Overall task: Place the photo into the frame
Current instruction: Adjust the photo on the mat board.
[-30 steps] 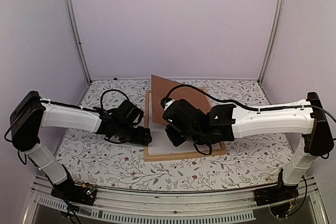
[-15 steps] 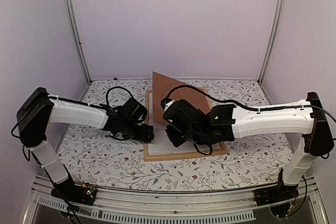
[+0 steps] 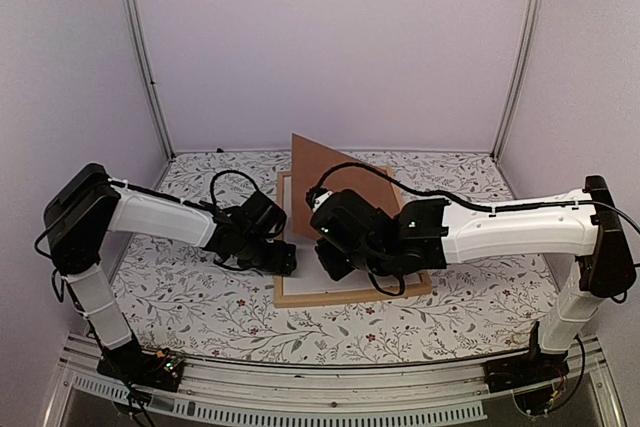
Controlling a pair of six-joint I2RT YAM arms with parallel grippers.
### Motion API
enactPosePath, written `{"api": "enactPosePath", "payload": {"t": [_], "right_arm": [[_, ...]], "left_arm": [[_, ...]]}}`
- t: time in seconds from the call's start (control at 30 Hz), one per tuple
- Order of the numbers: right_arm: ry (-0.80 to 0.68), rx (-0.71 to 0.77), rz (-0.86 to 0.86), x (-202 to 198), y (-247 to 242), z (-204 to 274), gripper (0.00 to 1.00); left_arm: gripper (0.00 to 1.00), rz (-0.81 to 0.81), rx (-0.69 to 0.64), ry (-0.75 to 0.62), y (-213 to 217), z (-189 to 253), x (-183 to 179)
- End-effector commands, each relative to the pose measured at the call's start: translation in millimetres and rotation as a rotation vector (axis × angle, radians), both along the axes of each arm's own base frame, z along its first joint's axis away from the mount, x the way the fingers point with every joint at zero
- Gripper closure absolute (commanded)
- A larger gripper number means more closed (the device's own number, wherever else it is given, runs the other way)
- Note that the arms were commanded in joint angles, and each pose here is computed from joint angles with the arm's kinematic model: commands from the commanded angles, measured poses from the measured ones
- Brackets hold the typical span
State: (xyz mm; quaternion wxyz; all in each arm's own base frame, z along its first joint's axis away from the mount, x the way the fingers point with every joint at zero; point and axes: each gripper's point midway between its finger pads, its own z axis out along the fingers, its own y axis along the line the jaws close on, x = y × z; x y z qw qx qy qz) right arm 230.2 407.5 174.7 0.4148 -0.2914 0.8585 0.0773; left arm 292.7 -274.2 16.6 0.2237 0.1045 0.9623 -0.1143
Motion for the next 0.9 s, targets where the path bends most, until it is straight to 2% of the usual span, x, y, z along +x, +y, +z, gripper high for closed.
{"api": "enactPosePath", "payload": {"t": [0.0, 0.5, 0.87], "right_arm": [[-0.022, 0.067, -0.042, 10, -3, 18, 0.72], [-0.014, 0.061, -0.040, 10, -2, 13, 0.73], [-0.012, 0.064, -0.040, 9, -3, 14, 0.73]], "left_arm": [[0.16, -0.018, 0.031, 0.041, 0, -18, -11], [0.16, 0.017, -0.020, -0.028, 9, 21, -10], [0.29, 0.020, -0.033, 0.007, 14, 7, -12]]}}
